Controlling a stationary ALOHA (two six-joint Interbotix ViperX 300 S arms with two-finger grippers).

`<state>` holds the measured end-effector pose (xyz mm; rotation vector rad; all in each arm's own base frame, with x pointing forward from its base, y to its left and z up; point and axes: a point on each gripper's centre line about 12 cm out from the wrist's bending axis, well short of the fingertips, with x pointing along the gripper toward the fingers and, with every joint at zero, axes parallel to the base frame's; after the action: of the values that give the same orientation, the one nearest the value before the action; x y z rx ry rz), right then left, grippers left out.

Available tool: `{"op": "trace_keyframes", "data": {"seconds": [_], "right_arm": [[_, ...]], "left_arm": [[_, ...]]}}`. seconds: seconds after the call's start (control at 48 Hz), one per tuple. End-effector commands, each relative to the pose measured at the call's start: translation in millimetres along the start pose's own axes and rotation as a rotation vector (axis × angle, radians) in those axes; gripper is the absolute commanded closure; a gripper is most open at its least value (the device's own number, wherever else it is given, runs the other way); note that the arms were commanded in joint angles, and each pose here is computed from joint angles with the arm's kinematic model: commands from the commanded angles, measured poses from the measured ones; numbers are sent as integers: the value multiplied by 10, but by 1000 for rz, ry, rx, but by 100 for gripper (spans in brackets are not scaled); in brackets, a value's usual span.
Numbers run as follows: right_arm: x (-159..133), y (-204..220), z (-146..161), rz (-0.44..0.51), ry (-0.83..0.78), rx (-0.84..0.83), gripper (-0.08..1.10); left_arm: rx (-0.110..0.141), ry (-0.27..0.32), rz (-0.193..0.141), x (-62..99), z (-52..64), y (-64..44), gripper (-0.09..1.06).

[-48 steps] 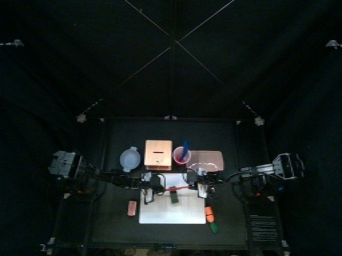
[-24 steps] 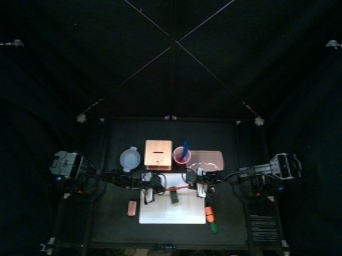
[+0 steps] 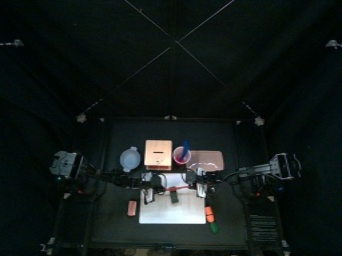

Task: Place sushi on board then cut the sushi with the knife then place the pieces on the plate
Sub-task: Cut the sushi into 4 pieces

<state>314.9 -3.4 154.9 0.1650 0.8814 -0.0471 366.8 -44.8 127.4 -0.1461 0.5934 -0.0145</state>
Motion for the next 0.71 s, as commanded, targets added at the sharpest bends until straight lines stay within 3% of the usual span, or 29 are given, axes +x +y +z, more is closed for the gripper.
{"op": "trace_keyframes", "data": {"seconds": [0.021, 0.25, 0.708], "right_arm": [[-75, -42, 137, -6, -48, 18, 68], [-115, -18, 186, -1, -67, 13, 68], [-82, -32, 129, -4, -45, 15, 68]], "left_arm": [[10, -66, -33, -56, 218, -127, 54], [12, -89, -40, -101, 293, -152, 54], [17, -65, -45, -50, 216, -181, 54]]}}
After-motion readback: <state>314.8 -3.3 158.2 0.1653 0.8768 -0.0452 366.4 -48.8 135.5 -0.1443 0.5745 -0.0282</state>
